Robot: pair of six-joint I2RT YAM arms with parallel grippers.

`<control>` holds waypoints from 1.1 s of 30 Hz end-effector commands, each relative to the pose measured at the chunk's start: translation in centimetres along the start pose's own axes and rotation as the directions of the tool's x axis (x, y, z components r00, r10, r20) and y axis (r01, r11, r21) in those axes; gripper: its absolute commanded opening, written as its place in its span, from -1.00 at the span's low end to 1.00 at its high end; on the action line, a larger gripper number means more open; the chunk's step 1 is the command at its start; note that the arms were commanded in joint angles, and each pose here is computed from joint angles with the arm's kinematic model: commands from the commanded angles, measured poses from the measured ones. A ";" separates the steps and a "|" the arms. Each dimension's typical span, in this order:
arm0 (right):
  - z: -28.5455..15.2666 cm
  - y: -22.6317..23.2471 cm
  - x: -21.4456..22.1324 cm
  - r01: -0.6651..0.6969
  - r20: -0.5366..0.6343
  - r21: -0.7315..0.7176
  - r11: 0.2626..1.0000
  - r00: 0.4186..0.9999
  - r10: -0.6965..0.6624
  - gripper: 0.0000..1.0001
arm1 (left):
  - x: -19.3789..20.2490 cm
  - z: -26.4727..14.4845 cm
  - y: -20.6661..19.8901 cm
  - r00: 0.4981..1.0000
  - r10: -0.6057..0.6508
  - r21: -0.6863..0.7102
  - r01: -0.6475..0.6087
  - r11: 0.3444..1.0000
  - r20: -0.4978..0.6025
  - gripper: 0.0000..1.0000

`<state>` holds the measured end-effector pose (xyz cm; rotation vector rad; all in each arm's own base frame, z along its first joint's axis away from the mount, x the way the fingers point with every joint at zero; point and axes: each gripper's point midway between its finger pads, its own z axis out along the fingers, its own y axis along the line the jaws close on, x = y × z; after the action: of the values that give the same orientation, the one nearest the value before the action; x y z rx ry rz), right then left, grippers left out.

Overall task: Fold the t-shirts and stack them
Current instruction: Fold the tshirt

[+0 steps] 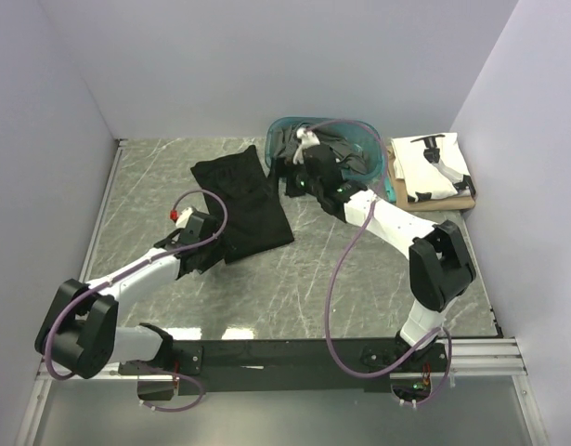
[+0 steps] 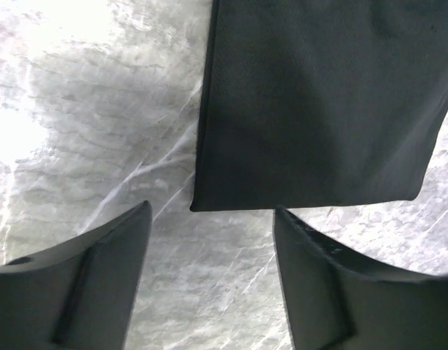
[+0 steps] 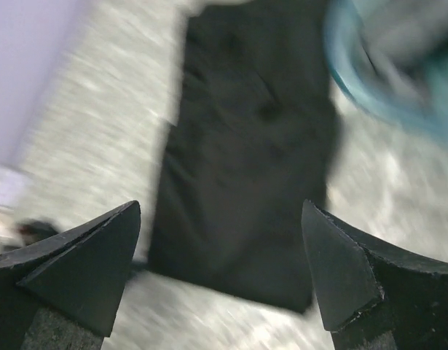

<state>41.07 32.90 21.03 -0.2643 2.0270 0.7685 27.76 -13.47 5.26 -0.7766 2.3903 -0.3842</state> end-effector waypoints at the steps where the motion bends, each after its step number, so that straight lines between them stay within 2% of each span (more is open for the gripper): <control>1: -0.4 -3.6 3.2 -0.041 -0.064 0.128 0.991 0.997 0.050 0.94 | -0.9 0.2 -1.5 1.000 -0.001 0.052 0.000 0.999 0.022 0.42; 6: -0.4 -4.4 5.9 -0.057 -0.152 0.145 0.988 0.985 0.079 0.92 | -0.7 1.5 -0.5 1.000 -0.004 0.006 0.004 1.000 0.011 0.16; 13: -1.2 -6.3 6.5 -0.071 -0.161 0.237 0.969 0.981 0.111 0.92 | 0.3 1.8 -0.2 1.000 -0.006 0.019 0.006 1.000 -0.026 -0.25; 22: -1.8 -6.7 6.9 -0.069 -0.172 0.252 0.965 0.978 0.115 0.91 | 1.3 2.4 0.1 0.999 -0.001 0.030 0.003 1.000 -0.053 -0.25; 26: -2.3 -7.2 7.4 -0.066 -0.179 0.268 0.961 0.977 0.117 0.91 | 1.4 2.8 -0.3 0.998 0.011 0.041 -0.008 0.999 -0.066 -0.36; 27: -2.3 -7.3 7.6 -0.062 -0.184 0.273 0.960 0.976 0.115 0.91 | 1.5 2.9 -0.4 0.997 0.019 0.047 -0.015 0.999 -0.069 -0.52; 29: -2.5 -7.7 8.3 -0.060 -0.198 0.283 0.957 0.973 0.120 0.91 | 1.7 3.1 -0.8 0.996 0.029 0.068 -0.024 0.997 -0.081 -0.99; 33: -3.1 -7.8 9.7 -0.052 -0.237 0.281 0.958 0.964 0.122 0.89 | 1.8 3.5 -0.4 0.996 0.050 0.051 -0.046 0.998 -0.079 -0.99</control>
<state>37.65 26.75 9.63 -0.1203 2.3947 0.5207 28.59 -14.95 2.03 -0.7411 2.4467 -0.4661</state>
